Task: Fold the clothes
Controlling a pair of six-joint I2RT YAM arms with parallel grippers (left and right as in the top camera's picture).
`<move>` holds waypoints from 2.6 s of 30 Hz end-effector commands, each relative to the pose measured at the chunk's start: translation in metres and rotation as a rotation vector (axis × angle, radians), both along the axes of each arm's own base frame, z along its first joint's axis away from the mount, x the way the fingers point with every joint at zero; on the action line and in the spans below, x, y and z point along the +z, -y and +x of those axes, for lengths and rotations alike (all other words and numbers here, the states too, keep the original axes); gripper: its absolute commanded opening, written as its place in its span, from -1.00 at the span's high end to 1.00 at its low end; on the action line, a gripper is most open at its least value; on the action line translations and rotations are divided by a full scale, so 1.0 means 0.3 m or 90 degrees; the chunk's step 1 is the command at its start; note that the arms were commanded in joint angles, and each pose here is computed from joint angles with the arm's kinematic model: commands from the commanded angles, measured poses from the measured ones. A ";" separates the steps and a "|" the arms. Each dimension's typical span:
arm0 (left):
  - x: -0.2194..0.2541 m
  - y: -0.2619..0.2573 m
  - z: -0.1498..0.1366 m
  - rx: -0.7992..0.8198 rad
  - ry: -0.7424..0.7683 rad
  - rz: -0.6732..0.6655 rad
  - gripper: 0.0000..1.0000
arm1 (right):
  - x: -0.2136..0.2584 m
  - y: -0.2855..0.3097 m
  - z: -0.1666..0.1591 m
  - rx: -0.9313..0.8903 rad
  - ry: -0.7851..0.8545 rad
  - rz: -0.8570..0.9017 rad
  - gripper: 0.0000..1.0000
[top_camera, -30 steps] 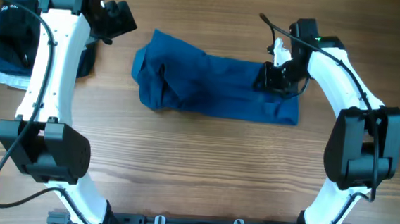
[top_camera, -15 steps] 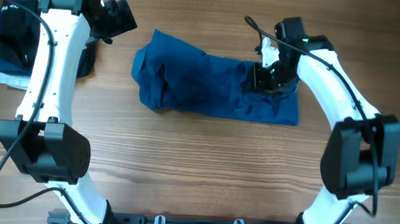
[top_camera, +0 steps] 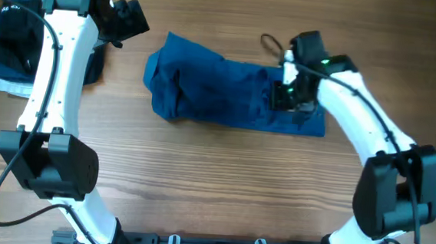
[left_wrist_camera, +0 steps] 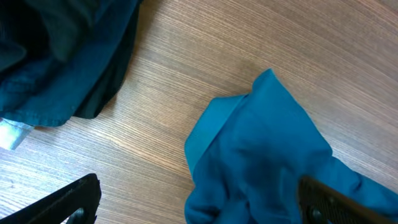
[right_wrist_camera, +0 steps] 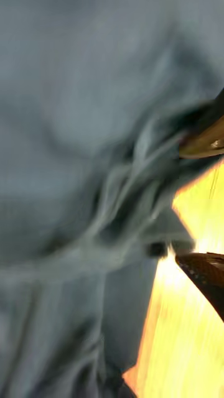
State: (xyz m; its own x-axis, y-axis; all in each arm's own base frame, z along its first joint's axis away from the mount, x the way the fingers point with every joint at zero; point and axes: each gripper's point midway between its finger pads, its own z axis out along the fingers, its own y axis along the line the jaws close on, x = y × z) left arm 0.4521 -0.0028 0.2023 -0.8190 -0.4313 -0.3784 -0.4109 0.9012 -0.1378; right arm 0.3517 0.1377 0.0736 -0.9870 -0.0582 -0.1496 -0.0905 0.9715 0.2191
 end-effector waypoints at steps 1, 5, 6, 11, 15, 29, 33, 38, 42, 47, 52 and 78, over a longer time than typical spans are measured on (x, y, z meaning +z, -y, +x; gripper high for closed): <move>-0.016 0.000 0.004 0.006 -0.006 -0.009 -1.00 | -0.032 -0.123 -0.045 0.026 -0.003 0.020 -0.01; -0.018 0.000 -0.001 0.005 -0.010 -0.009 -1.00 | -0.025 -0.151 -0.031 0.033 0.009 0.026 0.03; -0.019 0.000 -0.002 0.005 -0.011 -0.009 -1.00 | -0.007 -0.151 -0.023 0.032 0.017 0.029 0.03; -0.019 0.000 -0.004 0.006 -0.013 -0.009 -1.00 | 0.152 -0.038 0.078 -0.020 0.135 -0.015 -0.03; -0.019 0.000 -0.004 0.005 -0.013 -0.009 -1.00 | 0.050 0.052 0.120 -0.058 0.129 -0.081 0.81; -0.020 0.000 -0.004 0.006 -0.013 -0.009 -1.00 | -0.098 -0.246 0.096 0.022 0.059 0.094 0.91; -0.025 0.000 -0.016 0.005 -0.023 -0.009 -0.99 | 0.015 -0.263 0.139 0.022 0.099 0.139 0.87; -0.111 0.044 -0.075 -0.084 -0.109 -0.032 -1.00 | 0.318 -0.064 0.238 -0.032 0.220 0.150 0.07; -0.317 0.056 -0.060 -0.175 -0.197 -0.062 -1.00 | 0.291 0.088 0.182 -0.060 0.173 0.087 -0.04; -0.533 0.048 -0.057 -0.305 -0.239 -0.183 -1.00 | 0.268 0.115 0.153 -0.060 0.151 0.054 -0.06; -0.585 0.087 -0.001 -0.412 -0.167 -0.238 -1.00 | 0.266 0.116 0.147 -0.061 0.145 0.053 -0.07; -0.320 0.270 -0.004 -0.496 -0.018 -0.436 0.92 | 0.263 0.124 0.147 -0.079 0.141 0.050 -0.07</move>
State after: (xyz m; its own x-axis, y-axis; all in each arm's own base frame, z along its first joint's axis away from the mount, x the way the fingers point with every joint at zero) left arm 0.4470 -0.0712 0.0464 -0.9900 0.1044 -0.0945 0.1406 0.6959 -0.7043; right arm 0.3915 0.1034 0.1526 -0.9340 0.0739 -0.3496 -0.0356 0.9543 0.2968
